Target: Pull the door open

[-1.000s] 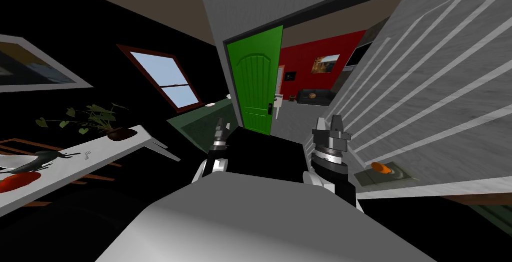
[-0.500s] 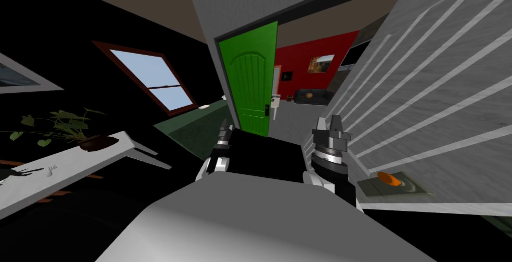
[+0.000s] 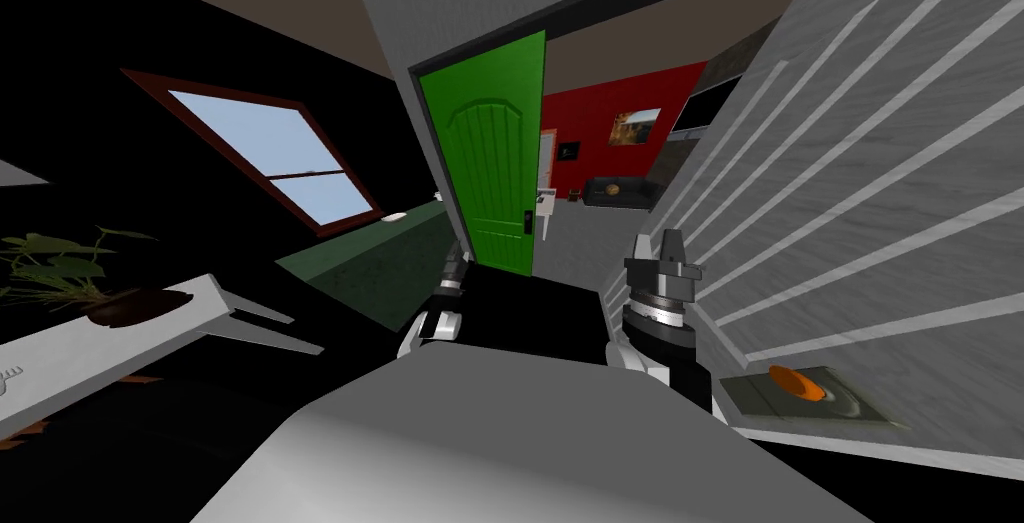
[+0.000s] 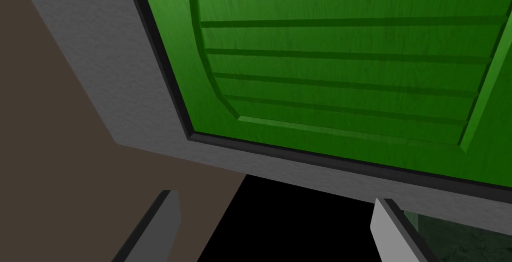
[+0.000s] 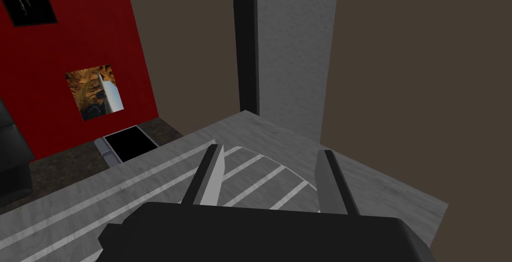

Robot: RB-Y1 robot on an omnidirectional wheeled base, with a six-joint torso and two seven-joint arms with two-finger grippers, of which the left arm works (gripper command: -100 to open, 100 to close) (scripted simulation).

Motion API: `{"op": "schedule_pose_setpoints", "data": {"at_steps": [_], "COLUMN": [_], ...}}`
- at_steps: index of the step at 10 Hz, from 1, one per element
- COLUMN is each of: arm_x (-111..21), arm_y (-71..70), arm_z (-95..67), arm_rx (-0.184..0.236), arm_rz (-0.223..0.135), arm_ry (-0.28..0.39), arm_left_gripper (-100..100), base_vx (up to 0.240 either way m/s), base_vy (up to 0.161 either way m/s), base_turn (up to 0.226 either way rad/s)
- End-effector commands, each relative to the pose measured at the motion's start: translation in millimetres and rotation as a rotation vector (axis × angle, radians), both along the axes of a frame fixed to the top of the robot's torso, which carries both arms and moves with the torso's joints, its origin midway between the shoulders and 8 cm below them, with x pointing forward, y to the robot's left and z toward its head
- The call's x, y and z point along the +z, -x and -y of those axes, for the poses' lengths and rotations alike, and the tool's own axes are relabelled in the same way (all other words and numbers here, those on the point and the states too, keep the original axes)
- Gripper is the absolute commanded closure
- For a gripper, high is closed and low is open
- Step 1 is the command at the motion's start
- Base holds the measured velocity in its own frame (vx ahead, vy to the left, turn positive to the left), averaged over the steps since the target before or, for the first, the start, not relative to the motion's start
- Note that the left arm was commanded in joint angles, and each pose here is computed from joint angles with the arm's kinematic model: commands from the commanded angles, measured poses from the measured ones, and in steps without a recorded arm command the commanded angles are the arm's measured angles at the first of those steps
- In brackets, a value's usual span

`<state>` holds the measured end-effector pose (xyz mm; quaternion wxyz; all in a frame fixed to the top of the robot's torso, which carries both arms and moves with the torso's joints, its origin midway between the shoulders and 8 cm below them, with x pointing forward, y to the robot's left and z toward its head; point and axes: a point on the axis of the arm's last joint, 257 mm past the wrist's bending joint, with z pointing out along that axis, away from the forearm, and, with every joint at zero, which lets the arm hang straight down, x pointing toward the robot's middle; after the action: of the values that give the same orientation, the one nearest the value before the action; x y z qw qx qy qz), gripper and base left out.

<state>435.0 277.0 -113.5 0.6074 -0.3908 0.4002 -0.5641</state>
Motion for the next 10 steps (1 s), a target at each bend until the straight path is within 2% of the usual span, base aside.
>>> {"op": "schedule_pose_setpoints", "data": {"at_steps": [1, 4, 10], "arm_x": [-9.1, -34.6, -70.3], "arm_y": [-4.2, -18.1, -36.2], "arm_z": [0.8, 2.5, 4.4], "arm_rx": [-0.005, -0.020, -0.037], "arm_rz": [-0.016, -0.068, -0.141], "arm_ry": [0.003, 0.010, 0.020], "arm_left_gripper": [-100, -100, -100], "base_vx": [0.095, 0.145, 0.135], "base_vy": [-0.022, -0.057, -0.042], "base_turn": [-0.044, -0.082, -0.065]}}
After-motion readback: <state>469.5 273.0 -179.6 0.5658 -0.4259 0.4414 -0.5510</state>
